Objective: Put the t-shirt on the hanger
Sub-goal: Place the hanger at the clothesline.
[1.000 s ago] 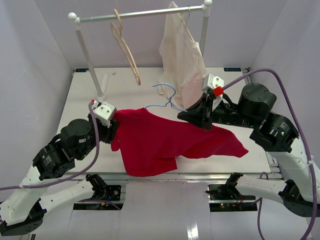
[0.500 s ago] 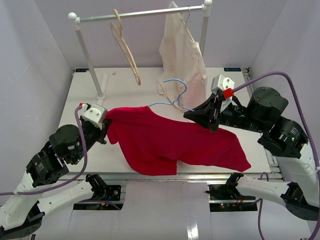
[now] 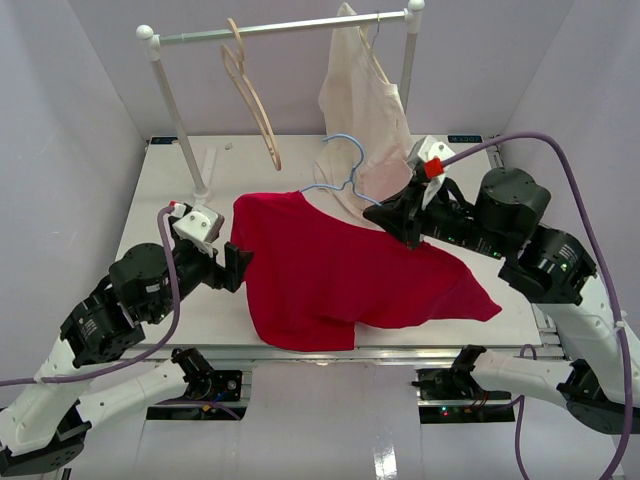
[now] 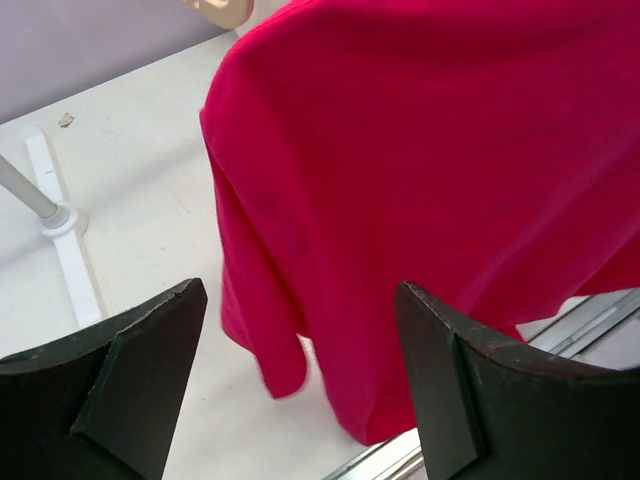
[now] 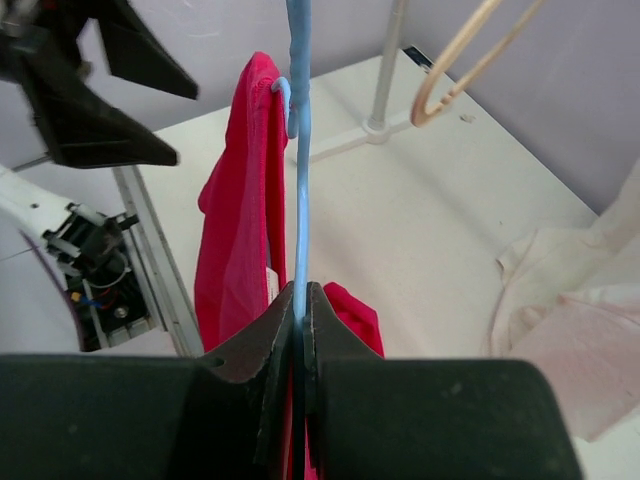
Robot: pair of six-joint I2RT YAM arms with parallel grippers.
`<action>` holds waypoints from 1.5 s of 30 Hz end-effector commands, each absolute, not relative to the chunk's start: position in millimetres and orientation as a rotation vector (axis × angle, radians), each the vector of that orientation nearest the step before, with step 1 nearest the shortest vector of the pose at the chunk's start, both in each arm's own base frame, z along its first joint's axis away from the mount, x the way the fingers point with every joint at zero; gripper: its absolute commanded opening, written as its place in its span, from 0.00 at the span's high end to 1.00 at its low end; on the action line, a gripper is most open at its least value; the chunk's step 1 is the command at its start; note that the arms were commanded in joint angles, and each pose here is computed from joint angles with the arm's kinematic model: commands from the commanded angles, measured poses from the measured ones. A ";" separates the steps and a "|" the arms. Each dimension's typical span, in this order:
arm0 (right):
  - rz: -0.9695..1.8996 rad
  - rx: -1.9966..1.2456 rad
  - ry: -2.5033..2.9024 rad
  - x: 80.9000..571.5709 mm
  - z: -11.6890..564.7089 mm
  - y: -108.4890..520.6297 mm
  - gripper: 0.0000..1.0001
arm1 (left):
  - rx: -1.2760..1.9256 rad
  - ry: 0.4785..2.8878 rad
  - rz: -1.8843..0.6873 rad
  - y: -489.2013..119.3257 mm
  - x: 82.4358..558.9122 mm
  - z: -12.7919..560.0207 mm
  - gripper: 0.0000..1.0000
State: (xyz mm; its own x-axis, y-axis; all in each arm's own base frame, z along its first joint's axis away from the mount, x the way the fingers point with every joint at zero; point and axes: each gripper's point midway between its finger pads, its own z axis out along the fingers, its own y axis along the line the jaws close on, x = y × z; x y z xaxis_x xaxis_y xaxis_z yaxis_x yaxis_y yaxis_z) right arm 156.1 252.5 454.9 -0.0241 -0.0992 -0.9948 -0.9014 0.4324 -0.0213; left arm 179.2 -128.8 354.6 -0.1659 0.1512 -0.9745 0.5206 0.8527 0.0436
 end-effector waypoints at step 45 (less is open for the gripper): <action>0.283 -0.616 1.759 299.2 410.0 256.1 0.92 | 0.173 1.626 -0.695 -141.2 172.2 328.5 0.02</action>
State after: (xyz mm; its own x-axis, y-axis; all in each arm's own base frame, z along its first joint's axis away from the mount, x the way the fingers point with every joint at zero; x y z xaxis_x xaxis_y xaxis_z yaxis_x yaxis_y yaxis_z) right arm 313.2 265.1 381.9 -0.2473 -0.3257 -0.9126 -0.5199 0.8394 -0.1587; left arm 173.3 -151.9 316.3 -0.2211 -0.2734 -0.9362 0.5062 0.7883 -0.3497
